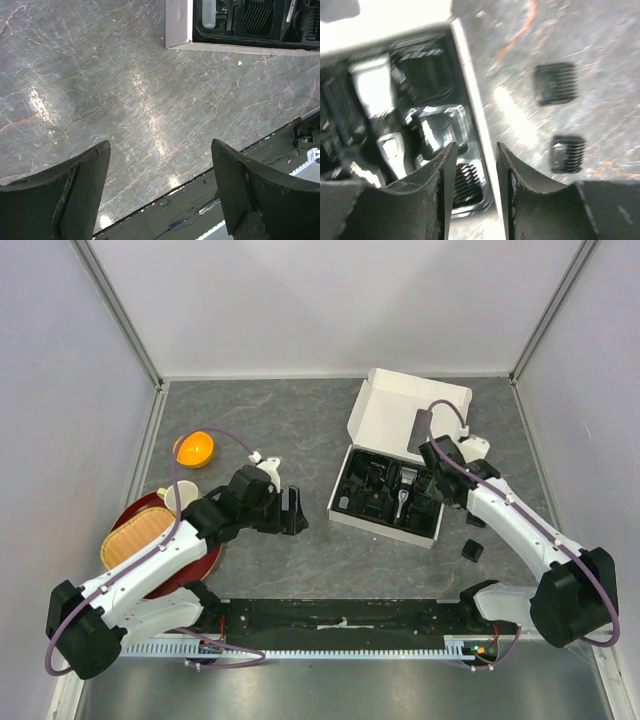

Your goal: Sort the hair-cutting tools

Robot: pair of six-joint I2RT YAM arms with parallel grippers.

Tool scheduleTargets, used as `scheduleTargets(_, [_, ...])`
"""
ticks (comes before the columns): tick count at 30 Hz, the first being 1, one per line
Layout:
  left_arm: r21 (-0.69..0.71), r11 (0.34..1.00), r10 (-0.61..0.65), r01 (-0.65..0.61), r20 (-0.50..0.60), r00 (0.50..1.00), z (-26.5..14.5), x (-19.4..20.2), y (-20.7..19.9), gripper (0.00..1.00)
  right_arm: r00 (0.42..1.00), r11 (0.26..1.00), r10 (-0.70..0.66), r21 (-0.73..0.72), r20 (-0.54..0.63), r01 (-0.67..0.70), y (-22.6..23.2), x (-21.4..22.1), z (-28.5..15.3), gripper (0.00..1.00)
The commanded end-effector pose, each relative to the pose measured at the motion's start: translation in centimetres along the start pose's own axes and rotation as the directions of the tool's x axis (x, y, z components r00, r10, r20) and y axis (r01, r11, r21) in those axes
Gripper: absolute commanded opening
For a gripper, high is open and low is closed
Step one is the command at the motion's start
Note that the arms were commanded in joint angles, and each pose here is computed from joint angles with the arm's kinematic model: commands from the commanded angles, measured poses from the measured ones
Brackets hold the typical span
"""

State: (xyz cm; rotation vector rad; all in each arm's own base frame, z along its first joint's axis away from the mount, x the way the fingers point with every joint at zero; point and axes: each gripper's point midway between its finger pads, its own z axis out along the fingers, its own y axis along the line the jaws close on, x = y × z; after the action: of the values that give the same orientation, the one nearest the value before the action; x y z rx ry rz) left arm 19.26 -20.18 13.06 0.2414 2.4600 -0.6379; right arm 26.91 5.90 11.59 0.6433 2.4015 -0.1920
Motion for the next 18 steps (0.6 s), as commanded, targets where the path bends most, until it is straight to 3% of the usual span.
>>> scheduleTargets(1, [-0.016,1.000,0.027,-0.026,0.048,0.998,-1.0,-1.6,-0.2,0.88,0.988,0.975,0.099,0.187,0.119,-0.120,-5.5,-3.3,0.9,0.46])
scheduleTargets(4, [0.002,1.000,0.024,-0.024,0.049,0.999,-1.4,-1.8,-0.7,0.88,0.973,0.957,0.171,0.211,0.152,-0.201,-7.1,-4.1,1.5,0.51])
scheduleTargets(8, [0.007,1.000,0.030,-0.031,0.055,0.998,-1.9,-2.2,-1.0,0.88,0.981,0.952,0.185,0.237,0.065,-0.195,-7.7,-1.5,4.4,0.54])
scheduleTargets(13, [0.051,0.997,0.061,-0.064,0.073,0.995,-2.8,-3.2,-2.1,0.88,0.986,0.987,0.142,0.090,-0.091,-0.134,-4.4,1.3,6.5,0.51])
scheduleTargets(18, [0.046,0.996,0.068,-0.072,0.087,0.994,-2.8,-4.1,-1.9,0.90,0.987,0.991,0.116,-0.049,-0.114,-0.123,-1.9,0.7,6.0,0.50])
